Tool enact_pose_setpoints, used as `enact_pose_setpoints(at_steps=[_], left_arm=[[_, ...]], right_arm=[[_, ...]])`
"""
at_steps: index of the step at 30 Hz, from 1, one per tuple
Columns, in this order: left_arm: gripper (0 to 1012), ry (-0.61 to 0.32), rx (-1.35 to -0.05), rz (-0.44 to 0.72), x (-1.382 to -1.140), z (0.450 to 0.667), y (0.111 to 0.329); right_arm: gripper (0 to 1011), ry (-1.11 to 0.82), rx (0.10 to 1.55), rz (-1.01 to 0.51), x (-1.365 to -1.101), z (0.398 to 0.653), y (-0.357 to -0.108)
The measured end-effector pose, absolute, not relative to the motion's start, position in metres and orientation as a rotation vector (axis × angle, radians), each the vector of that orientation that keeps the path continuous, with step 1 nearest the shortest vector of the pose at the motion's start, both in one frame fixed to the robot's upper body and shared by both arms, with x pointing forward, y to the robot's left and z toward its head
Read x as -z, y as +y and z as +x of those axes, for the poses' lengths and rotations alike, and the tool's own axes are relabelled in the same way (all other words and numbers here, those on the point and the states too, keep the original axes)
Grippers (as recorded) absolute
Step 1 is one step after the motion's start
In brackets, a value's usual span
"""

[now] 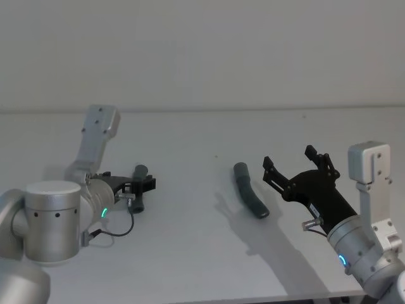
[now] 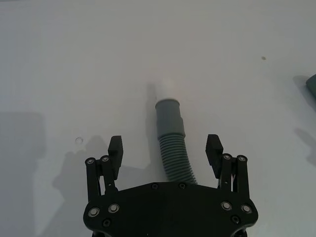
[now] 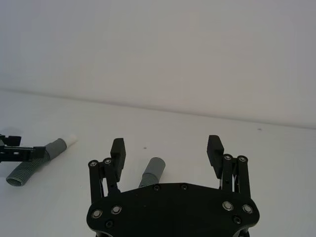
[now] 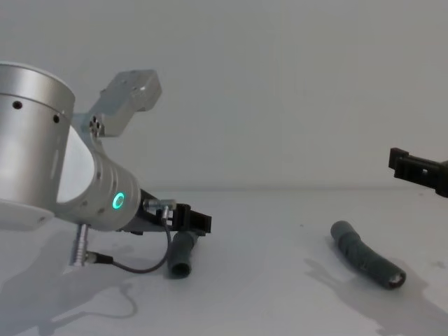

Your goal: Use both hands to pick up one end of the pipe from the table, align the ends, and insert them.

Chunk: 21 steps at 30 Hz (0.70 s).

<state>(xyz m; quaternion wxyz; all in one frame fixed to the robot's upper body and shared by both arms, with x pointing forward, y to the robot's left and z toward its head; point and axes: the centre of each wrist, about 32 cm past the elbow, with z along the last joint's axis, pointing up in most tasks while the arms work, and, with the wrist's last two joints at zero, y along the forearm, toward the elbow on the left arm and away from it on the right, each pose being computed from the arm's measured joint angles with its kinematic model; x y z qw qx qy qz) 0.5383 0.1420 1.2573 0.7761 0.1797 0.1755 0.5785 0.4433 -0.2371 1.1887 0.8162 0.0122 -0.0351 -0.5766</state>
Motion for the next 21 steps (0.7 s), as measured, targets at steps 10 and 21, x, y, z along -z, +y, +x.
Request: enact_pose_setpoints(at_steps=[10,21], left_arm=[[1001,0.382,-1.246,0.393,-1.254,0.546,0.136],[1001,0.390,-1.244,0.410,-1.251,0.552,0.131]], right_arm=[[1004,-0.075,1.230,0.026,-1.189,0.443,-0.237],[1003,-0.075,1.229,0.026,-1.189,0.443,-0.237]])
